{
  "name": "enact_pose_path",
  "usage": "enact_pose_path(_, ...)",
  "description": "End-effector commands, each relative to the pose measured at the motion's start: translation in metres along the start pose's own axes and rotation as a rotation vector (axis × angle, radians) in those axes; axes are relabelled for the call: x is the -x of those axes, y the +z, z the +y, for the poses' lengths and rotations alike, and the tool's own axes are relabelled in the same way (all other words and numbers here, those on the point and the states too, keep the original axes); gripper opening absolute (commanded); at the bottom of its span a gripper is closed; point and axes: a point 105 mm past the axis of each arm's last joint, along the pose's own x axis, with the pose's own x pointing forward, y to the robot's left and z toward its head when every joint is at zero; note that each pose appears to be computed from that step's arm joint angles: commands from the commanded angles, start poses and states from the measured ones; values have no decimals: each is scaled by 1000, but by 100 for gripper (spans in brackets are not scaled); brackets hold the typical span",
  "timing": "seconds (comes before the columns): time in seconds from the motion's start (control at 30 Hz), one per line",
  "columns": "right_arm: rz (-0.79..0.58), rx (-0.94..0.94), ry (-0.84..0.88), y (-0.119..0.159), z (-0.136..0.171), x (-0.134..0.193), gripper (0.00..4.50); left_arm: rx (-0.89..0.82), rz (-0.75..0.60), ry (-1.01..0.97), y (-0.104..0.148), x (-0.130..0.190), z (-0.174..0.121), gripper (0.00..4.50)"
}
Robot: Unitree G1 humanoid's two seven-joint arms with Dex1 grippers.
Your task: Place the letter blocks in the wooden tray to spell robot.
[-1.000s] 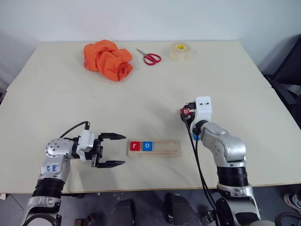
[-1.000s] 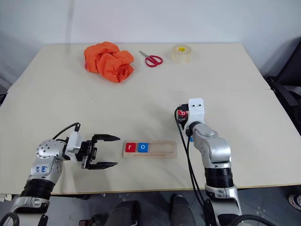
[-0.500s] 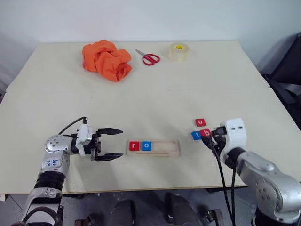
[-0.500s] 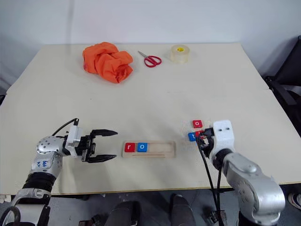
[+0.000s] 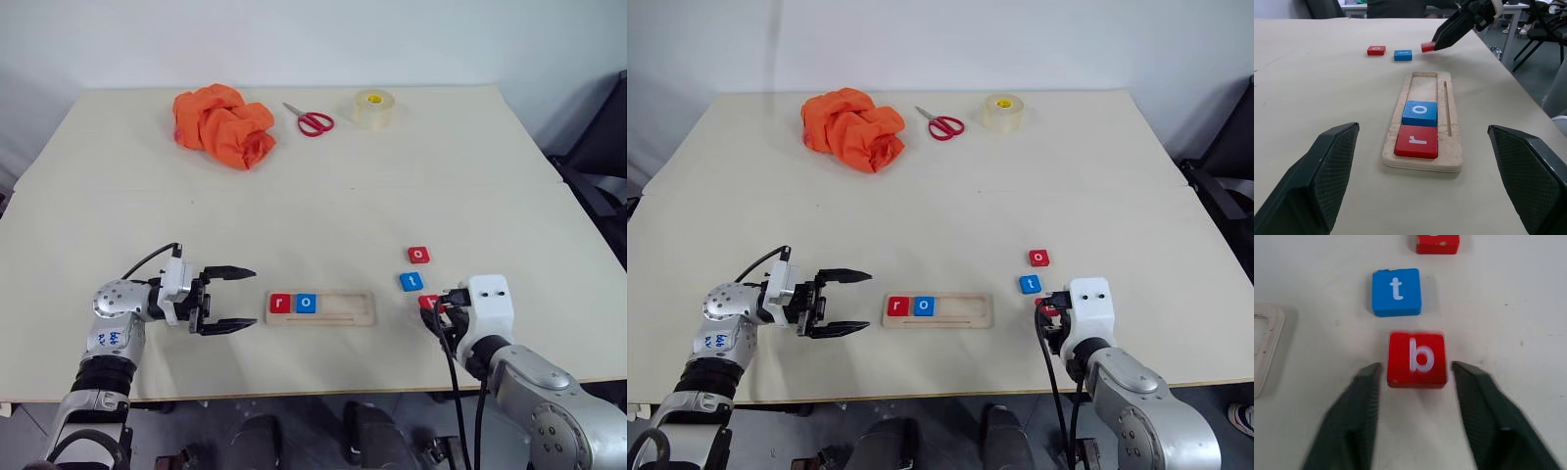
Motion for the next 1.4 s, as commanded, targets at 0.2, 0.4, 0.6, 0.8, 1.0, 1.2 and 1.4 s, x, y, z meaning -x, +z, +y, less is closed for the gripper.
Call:
enact_pose_path(0.2, -66, 136, 48, 23, -8, 9, 448, -37, -16, -105, 8, 1, -9, 450)
enact_pose_path(0.4, -51, 423, 324, 38, -2, 16, 448, -39, -32, -121, 7, -3, -11, 450)
enact_pose_path(0.6, 81, 819, 649, 32, -5, 15, 448, -39, -38, -131, 6, -6, -16, 450)
enact_pose_path(0.8, 146, 984, 749, 29, -29, -3, 448, -43, -43, -131, 6, -5, -25, 450)
enact_pose_path(1.0, 162, 1039, 799, 32, -34, -22, 448, -40, -45, -102, 7, -3, -35, 450)
enact_pose_path(1.2, 201, 1066, 839, 28, -36, -32, 448, -37, -40, -74, 8, 0, -42, 450)
enact_pose_path(1.4, 195, 1058, 869, 27, -33, -37, 318, -32, -41, -50, 9, 0, -45, 450)
